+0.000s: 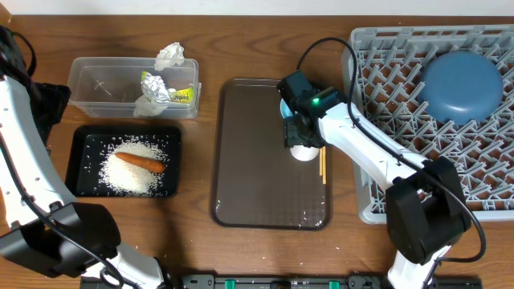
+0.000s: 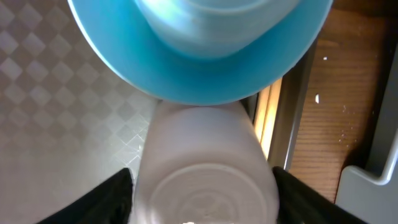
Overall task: Sort waste into correct bins and load items into the dishwasher rack
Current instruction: 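Lift the white cup and carry it right to the rack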
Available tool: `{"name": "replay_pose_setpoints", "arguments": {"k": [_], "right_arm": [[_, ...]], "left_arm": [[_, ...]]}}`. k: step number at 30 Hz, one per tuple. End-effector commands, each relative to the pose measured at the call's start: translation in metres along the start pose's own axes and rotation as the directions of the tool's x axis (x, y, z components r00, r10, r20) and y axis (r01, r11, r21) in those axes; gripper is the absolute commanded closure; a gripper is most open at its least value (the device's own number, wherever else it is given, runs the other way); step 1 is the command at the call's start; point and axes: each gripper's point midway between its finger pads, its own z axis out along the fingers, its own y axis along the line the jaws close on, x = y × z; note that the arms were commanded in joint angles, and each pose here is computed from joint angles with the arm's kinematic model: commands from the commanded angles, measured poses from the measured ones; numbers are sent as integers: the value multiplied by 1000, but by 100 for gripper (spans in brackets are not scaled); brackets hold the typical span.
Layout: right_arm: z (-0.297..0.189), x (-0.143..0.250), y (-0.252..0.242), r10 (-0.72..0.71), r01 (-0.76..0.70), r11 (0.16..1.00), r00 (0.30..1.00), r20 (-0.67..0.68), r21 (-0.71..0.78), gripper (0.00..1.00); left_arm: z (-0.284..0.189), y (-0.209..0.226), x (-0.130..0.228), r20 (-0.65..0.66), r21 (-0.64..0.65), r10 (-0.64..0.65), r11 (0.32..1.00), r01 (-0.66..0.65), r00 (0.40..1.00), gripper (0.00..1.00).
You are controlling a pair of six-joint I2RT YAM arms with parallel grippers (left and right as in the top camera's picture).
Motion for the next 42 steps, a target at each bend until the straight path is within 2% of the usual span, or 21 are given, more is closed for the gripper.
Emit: {"name": "replay_pose_setpoints", "arguments": {"k": [1,5,10,12,16,21,24,31,38,42], "right_arm": [[-1,3,2,-21,21,1000,1000,6,8,36],[-1,3,1,-21,21,1000,1000,7,10,44],[-19,-4,3,-24,24,1000,999,32,-5,46],[-38,-10,3,-49,50,999,997,67,-21,49],[-88,-29,-2,-93,105,993,980,176,-59,49],[-148,-45,-31,-21,54,994,952,306,-98,48],[-179,-54,-64,37,3,995,923,382,-103,49],[-226,-63,-199,308,-330,943,799,516,-51,48],[-225,-41,-327,533,-638,770,650,541,9,47],[-214,-31,-384,609,-748,663,561,561,28,47]], "left_arm": [[-2,3,-4,18,-10,-9,1000,9,1000,2],[-2,3,-4,18,-10,-9,1000,9,1000,2],[-2,3,-4,18,-10,-9,1000,9,1000,2],[-2,3,-4,18,-10,-9,1000,9,1000,2],[-2,3,-4,18,-10,-9,1000,9,1000,2],[-2,3,-4,18,-10,-9,1000,9,1000,2],[-2,3,-4,18,-10,-9,1000,9,1000,2],[-2,3,-4,18,-10,-9,1000,9,1000,2],[-2,3,-4,18,-10,-9,1000,9,1000,2],[-2,3,-4,18,-10,-9,1000,9,1000,2]]}}
